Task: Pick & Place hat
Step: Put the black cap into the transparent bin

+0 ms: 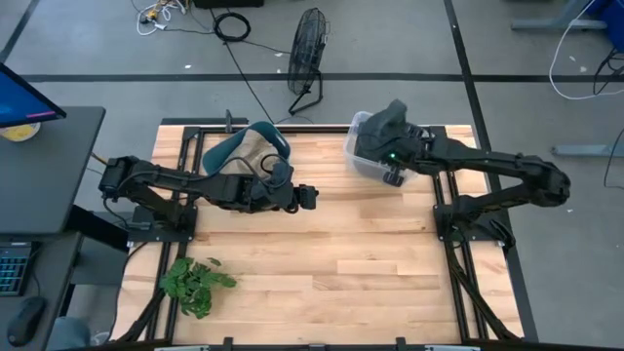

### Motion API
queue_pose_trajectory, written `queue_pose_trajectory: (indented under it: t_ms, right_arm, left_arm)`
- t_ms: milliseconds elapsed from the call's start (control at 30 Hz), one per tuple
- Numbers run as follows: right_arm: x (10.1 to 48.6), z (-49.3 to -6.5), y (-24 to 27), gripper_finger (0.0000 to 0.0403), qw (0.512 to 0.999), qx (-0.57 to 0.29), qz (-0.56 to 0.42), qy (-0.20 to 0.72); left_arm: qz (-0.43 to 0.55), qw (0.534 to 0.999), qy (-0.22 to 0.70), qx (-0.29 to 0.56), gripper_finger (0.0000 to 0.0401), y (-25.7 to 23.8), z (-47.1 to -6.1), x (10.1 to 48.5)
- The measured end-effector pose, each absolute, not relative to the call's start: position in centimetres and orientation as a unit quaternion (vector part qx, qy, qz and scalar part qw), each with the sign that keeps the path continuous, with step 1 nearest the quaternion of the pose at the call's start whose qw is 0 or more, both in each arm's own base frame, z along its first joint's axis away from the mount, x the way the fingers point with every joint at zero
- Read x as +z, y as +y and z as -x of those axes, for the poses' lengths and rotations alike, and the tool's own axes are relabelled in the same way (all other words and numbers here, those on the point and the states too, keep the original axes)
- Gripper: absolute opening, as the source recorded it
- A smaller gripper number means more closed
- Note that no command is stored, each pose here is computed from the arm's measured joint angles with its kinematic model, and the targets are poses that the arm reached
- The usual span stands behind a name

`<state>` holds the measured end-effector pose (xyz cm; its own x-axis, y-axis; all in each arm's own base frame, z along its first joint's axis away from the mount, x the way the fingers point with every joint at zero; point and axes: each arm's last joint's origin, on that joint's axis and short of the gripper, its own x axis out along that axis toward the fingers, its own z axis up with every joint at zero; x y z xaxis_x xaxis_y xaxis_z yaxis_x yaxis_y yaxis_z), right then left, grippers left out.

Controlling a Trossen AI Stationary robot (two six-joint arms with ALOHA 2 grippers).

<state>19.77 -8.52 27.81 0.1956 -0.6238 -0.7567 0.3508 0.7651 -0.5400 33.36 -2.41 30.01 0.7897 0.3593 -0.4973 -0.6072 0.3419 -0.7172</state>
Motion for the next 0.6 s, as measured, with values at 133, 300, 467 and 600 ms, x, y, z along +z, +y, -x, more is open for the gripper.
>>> queue_pose_trajectory:
  t_ms: [133, 300, 467, 600]
  right_arm:
    - [25.5, -19.6, -9.0, 0.0014, 0.776, -0.291, 0.102, 0.550]
    - [24.0, -19.2, -9.3, 0.0015, 0.783, -0.232, 0.103, 0.568]
    - [23.9, -18.8, -10.2, 0.0024, 0.785, -0.237, 0.086, 0.566]
    - [23.9, -18.8, -10.9, 0.0047, 0.792, -0.261, 0.059, 0.549]
  left_arm:
    - [0.489, 0.810, 0.127, 0.299, 0.0135, -2.4, -33.4, 30.0]
    - [0.489, 0.809, 0.127, 0.299, 0.0135, -2.4, -33.4, 30.0]
    - [0.473, 0.819, 0.132, 0.297, 0.0135, -2.4, -33.4, 30.0]
    - [0.471, 0.820, 0.134, 0.296, 0.0135, -2.4, -33.4, 30.0]
